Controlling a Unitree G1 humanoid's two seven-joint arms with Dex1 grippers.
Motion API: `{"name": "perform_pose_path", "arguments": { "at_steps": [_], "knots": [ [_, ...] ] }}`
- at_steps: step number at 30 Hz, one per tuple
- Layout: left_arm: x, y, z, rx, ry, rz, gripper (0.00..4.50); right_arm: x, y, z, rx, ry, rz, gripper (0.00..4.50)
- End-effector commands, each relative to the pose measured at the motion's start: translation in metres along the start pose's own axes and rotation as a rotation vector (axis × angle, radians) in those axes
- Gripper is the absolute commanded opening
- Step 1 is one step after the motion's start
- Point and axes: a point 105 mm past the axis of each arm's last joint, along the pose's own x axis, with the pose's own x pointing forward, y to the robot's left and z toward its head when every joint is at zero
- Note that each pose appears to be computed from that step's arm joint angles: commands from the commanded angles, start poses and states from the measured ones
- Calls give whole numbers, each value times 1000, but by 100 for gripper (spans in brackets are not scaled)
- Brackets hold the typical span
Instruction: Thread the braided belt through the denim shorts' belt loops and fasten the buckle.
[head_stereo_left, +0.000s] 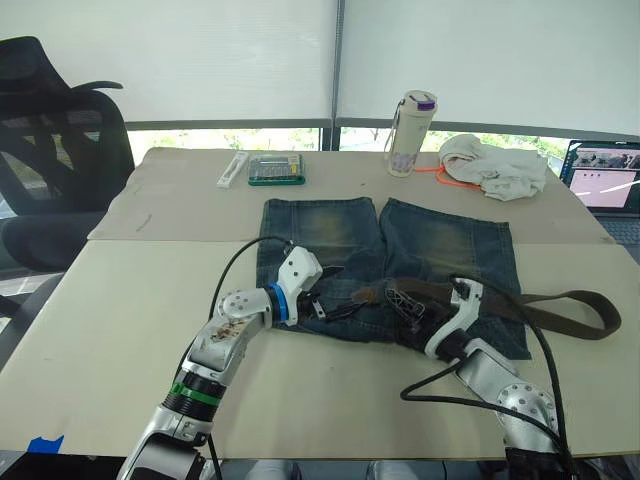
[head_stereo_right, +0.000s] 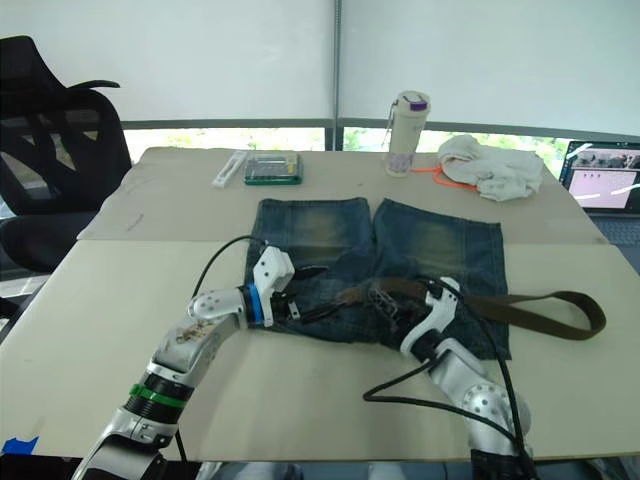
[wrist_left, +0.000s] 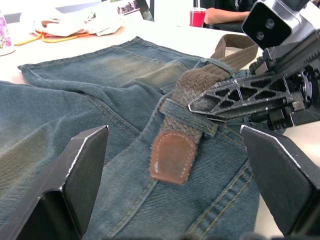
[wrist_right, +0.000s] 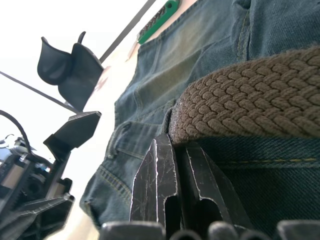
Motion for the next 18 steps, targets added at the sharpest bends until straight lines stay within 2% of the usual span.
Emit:
{"name": "perform_pose_path", "arguments": {
  "at_steps": [1, 3, 6, 11, 15, 18],
  "knots": [
    [-2, 7, 5, -45, -37, 52, 448, 2, 12, 7, 97, -56, 42, 0],
    [-2, 13, 3, -115, -48, 92, 448, 4, 12, 13, 203, -121, 51, 0],
    [-2, 15, 2, -248, -66, 110, 448, 3, 13, 15, 266, -154, 64, 0],
    [1, 3, 8, -582, -129, 21, 448, 2, 25, 13, 273, -155, 136, 0],
    [7, 3, 12, -702, -151, 15, 448, 2, 33, 14, 253, -153, 170, 0],
    [12, -1, 12, -704, -134, -1, 448, 2, 33, 13, 237, -145, 167, 0]
  ]
}}
